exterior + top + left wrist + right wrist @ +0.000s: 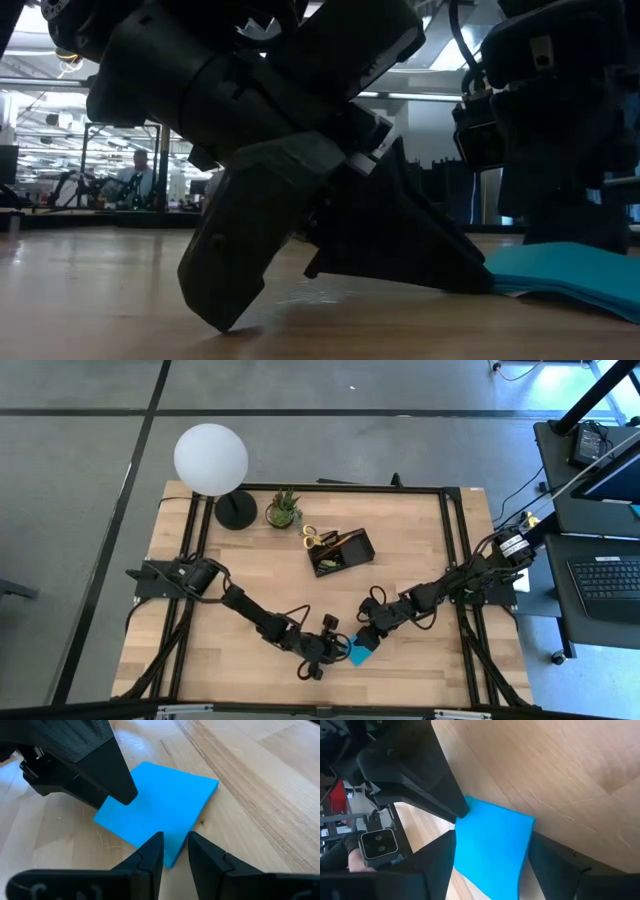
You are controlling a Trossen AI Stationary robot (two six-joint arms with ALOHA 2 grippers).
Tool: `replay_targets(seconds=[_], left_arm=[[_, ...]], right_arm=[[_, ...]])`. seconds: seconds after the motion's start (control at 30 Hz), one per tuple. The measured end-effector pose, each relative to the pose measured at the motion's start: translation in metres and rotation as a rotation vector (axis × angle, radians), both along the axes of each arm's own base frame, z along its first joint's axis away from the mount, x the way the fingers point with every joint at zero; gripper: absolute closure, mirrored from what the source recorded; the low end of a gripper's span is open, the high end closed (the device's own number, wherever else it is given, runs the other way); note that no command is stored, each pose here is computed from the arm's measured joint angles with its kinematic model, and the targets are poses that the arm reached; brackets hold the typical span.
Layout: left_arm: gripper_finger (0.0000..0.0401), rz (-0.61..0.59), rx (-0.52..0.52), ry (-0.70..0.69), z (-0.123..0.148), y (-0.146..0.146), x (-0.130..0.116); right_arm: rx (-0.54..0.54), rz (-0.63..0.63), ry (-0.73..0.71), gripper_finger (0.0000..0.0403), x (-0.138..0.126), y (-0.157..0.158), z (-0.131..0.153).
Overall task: Pick and place office supplies into organizer
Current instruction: Put the blue sticky notes into the desk organizer
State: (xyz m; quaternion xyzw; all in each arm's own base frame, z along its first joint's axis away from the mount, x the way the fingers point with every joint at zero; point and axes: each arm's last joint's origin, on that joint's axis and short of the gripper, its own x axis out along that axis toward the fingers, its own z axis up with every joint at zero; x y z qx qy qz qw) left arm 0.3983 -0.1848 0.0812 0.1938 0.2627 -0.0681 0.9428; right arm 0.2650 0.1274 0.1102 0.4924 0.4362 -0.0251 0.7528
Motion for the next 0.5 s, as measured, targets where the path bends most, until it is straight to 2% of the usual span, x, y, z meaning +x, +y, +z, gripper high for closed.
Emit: replay_targets(seconds=[0.17,0.5], left_arm=[[0.0319,0.000,0.002,0.001,-0.0003,0.0002,0.0001],[0.0319,0.000,0.003,0.002,-0.0006,0.0004,0.0000]], right_arm=[[0.003,0.004,0.003,0.0174,-0.0003,0.0003,-0.0003],[0.006,0.014,0.014,0.0257,-0.0014,0.0007,-0.0015]])
